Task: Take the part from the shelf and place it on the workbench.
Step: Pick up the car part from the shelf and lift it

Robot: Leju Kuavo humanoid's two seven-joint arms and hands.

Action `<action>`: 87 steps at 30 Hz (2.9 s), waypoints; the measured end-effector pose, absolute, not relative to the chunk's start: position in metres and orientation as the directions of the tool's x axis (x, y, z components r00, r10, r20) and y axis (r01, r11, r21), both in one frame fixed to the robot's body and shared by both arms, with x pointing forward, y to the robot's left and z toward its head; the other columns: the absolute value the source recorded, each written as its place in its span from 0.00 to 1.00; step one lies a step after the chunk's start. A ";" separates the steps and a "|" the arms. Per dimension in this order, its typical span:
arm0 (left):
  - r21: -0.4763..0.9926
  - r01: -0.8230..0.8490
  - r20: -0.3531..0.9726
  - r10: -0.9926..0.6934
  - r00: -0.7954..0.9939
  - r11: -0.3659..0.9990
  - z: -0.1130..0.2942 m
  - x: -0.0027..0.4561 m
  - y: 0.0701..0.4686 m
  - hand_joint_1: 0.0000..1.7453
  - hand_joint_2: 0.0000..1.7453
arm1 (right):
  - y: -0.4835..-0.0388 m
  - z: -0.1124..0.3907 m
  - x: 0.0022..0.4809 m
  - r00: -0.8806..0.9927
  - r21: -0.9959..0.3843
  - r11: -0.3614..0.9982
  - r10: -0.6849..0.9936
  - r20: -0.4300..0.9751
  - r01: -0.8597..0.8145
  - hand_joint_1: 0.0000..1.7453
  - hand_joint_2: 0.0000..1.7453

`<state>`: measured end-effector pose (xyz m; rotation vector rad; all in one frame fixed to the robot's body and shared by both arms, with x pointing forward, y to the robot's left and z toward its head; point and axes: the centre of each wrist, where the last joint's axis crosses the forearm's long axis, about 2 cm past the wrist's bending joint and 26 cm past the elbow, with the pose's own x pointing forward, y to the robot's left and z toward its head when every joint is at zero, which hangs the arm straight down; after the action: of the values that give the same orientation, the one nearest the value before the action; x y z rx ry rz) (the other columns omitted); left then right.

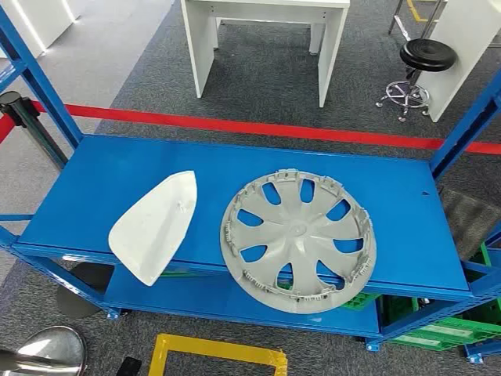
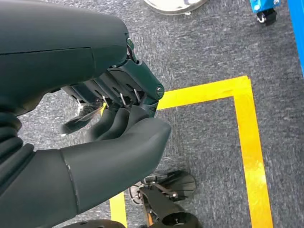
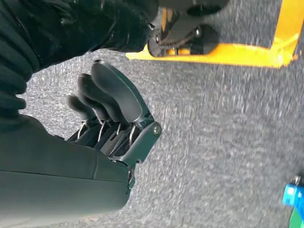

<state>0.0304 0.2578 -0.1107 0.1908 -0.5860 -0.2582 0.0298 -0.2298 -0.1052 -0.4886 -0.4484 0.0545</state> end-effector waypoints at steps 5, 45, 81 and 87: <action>0.260 0.159 0.531 -0.279 0.800 0.952 -0.111 0.030 0.259 1.00 1.00 | -0.234 -0.105 0.028 0.899 -0.502 0.853 0.100 0.426 0.143 1.00 1.00; 0.261 0.125 0.499 -0.245 0.831 0.957 -0.111 0.031 0.264 0.00 1.00 | -0.275 0.073 0.116 -0.226 -0.168 0.762 0.383 0.896 0.626 0.00 1.00; 0.231 0.227 0.503 -0.316 0.805 0.946 -0.111 0.039 0.270 0.00 1.00 | -0.228 0.069 0.122 -0.405 -0.886 0.356 0.887 0.221 0.297 0.00 1.00; 0.230 0.246 0.505 -0.331 0.797 0.942 -0.111 0.041 0.270 0.00 1.00 | -0.220 0.060 0.123 -0.344 -0.896 0.374 0.896 0.281 0.241 0.00 1.00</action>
<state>0.0409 0.2701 -0.1107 0.1556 -0.5694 -0.3114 0.1228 -0.2197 0.0597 -0.9956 -1.8047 0.9940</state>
